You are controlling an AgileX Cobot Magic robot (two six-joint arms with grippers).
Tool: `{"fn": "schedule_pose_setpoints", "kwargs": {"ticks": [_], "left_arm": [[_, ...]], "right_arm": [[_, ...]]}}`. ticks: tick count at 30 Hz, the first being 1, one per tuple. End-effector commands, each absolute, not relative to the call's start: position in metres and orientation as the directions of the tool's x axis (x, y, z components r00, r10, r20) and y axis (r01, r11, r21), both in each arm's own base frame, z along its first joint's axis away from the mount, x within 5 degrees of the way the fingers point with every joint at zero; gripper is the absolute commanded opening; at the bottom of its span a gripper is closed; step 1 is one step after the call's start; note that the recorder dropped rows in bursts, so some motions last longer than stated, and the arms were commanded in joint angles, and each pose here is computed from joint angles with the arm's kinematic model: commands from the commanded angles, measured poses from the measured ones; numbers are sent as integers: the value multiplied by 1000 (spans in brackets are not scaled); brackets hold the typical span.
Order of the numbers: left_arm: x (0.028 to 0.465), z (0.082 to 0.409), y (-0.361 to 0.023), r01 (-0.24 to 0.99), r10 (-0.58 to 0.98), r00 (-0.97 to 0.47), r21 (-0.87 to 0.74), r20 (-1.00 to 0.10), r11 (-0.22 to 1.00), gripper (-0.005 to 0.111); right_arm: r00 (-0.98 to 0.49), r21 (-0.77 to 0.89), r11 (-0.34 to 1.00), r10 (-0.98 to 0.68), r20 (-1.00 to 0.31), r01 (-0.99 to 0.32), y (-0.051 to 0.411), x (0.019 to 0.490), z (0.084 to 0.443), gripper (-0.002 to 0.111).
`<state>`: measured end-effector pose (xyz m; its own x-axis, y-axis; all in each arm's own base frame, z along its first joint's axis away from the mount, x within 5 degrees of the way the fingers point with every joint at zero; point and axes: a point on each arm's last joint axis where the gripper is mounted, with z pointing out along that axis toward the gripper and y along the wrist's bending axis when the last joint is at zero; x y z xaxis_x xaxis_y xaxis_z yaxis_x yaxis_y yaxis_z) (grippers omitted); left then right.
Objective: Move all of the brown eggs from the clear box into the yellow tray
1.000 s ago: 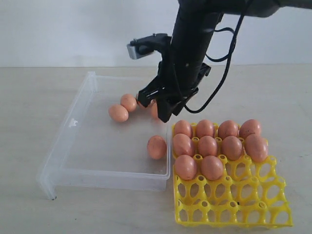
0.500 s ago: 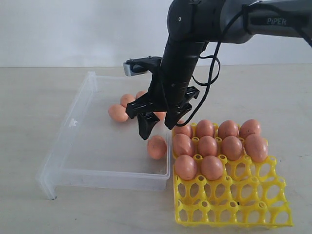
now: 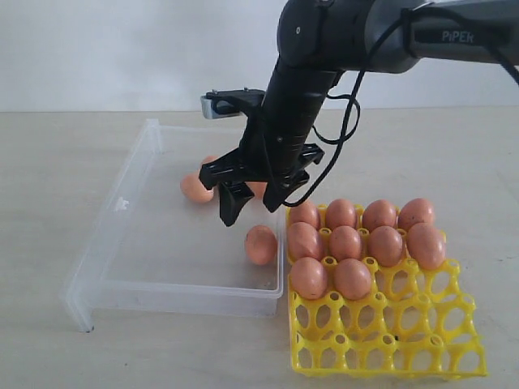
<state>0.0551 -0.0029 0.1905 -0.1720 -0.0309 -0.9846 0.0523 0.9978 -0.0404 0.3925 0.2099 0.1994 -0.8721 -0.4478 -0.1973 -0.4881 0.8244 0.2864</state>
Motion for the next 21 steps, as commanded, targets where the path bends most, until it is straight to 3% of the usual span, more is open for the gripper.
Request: {"fn": "schedule_pose_setpoints", "kwargs": {"ticks": [1,21], "left_arm": [[55,190,-3,50,-32,-164,-41,-986,998,4],[55,190,-3,50,-32,-164,-41,-986,998,4]], "right_arm": [[-875,289,827,-447,-184,-483,212,395,189,62],[-897,296,860,-442,21,-417,210,394,130,61]]}}
